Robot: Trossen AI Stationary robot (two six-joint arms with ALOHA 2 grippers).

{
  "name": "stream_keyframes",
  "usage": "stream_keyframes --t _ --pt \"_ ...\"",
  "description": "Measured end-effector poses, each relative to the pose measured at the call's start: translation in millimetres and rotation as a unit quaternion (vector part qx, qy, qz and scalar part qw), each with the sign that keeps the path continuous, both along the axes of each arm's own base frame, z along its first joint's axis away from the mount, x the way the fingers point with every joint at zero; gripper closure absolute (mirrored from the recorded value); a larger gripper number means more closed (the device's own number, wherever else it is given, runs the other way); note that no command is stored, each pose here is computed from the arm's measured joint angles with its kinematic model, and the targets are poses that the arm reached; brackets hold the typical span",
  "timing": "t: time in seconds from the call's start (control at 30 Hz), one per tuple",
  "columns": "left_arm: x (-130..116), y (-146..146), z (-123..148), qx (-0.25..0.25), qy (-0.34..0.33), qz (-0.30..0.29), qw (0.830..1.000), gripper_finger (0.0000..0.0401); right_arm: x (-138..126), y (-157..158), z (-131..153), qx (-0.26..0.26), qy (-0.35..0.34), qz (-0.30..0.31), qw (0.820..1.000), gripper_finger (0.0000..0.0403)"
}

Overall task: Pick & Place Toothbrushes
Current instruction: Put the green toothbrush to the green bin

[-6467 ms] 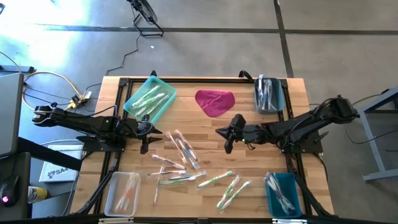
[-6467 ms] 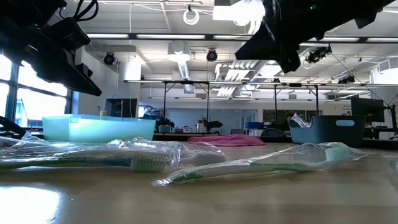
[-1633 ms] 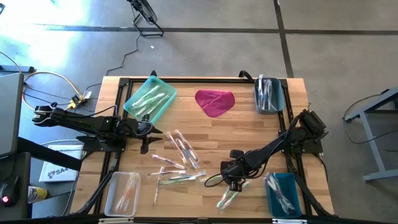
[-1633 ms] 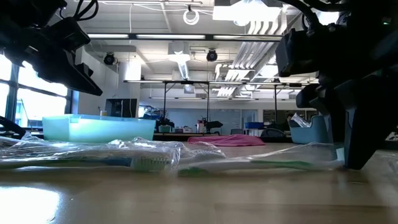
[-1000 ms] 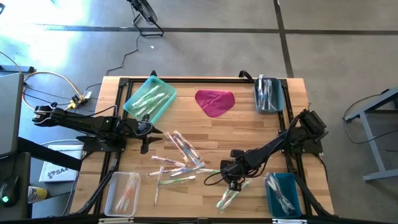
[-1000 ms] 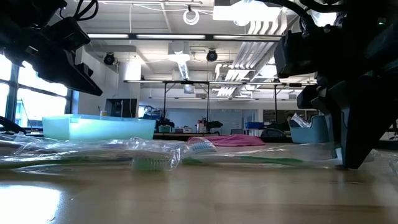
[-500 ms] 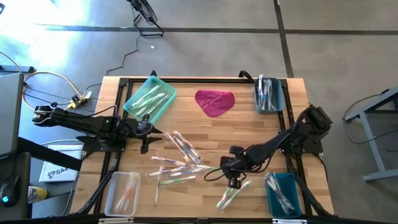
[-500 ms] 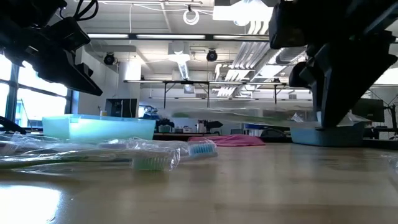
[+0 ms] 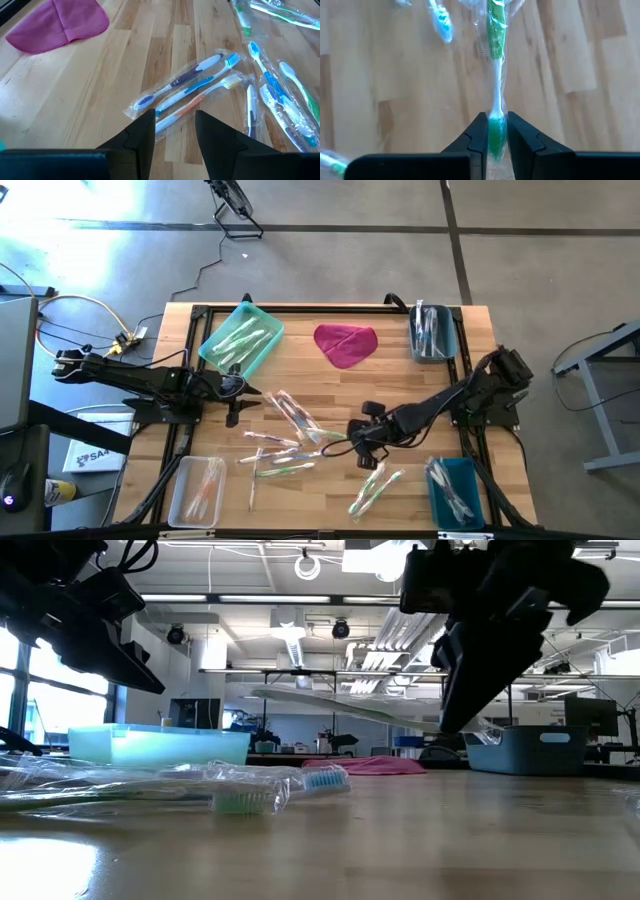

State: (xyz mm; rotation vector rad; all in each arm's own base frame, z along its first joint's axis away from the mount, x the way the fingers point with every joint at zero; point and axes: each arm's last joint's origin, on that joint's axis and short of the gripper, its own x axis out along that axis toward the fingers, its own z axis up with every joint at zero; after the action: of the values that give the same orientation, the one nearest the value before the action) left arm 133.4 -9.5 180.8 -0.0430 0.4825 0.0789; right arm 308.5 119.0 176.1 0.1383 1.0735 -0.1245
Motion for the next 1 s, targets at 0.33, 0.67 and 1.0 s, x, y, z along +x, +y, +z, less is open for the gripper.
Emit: stream_keyframes --t 0.33,0.67,1.0 --pt "0 0 0 0.0 0.0 0.0 1.0 0.0265 16 -42 9 -0.036 -0.026 0.016 0.999 0.0361" --pt "2 4 4 0.032 -0.027 0.072 0.996 0.0265 29 -108 29 -0.089 -0.083 0.008 0.993 0.0361" --pt "7 9 27 0.115 -0.133 0.146 0.973 0.0265 40 -159 41 -0.087 -0.172 0.058 0.98 0.0361"
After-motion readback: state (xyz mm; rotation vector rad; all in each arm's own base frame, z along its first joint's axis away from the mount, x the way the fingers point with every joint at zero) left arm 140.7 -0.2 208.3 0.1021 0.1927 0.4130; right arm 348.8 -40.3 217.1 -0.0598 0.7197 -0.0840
